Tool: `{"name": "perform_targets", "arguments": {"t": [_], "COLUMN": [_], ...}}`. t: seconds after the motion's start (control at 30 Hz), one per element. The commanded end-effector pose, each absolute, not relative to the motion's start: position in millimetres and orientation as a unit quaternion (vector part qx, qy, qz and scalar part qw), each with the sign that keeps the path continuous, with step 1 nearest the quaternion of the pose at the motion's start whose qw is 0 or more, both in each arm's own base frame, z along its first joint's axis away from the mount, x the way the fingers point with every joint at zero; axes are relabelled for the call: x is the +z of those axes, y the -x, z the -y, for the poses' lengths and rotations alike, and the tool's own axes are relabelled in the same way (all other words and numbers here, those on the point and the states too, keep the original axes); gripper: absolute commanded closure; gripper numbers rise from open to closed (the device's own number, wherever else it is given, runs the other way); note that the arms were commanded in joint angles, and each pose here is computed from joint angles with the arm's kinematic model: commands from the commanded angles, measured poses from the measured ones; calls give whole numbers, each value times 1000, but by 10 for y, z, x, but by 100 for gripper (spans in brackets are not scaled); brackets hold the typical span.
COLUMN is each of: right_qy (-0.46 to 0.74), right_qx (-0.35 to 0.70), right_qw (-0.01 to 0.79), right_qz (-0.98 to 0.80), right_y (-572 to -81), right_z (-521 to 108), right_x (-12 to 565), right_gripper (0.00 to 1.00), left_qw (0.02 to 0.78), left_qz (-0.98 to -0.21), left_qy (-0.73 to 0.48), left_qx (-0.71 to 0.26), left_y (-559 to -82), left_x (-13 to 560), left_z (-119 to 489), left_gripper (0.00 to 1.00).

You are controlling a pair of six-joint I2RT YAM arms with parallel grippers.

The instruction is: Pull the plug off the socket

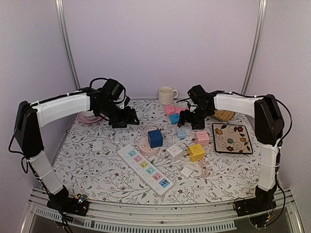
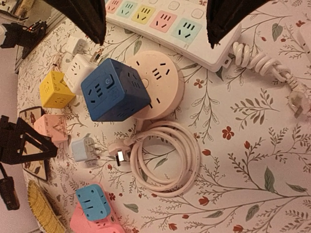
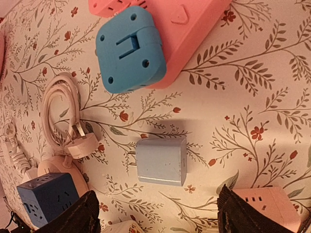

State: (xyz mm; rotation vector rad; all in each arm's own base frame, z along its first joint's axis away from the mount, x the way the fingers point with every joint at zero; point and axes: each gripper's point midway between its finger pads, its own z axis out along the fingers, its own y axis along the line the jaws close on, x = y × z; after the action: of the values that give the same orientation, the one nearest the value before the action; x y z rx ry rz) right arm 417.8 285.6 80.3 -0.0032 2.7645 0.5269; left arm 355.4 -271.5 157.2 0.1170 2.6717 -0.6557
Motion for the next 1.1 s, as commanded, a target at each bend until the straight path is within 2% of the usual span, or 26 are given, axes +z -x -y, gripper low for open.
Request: {"name": "perform_targets", "arguments": {"t": [0.0, 0.2, 0.5, 0.87, 1.07], "right_qy": [19, 59, 132, 150, 160], "right_qx": [159, 148, 140, 80, 84], "right_qw": [210, 240, 237, 223, 224], "right_qz": [-964, -958, -952, -960, -958], "right_y": [-4180, -3991, -3489, -3456, -3526], "right_z": [-2845, -3236, -4089, -4197, -4308], "right_x": [1324, 1676, 1644, 1186, 1077], "right_gripper": [11, 2, 0, 1, 4], "left_qw": [216, 201, 167, 153, 150], "left_qz": [-944, -944, -949, -948, -948], "left_qy": [-30, -9, 2, 6, 5], "left_qx": [-248, -262, -268, -278, -280], "left_y": [-3590, -3554, -3504, -3447, -3412], "left_x": [1693, 1480, 1133, 1021, 1001], "left_z": [2567, 2471, 2493, 2512, 2503], "left_gripper": [30, 30, 30, 30, 30]}}
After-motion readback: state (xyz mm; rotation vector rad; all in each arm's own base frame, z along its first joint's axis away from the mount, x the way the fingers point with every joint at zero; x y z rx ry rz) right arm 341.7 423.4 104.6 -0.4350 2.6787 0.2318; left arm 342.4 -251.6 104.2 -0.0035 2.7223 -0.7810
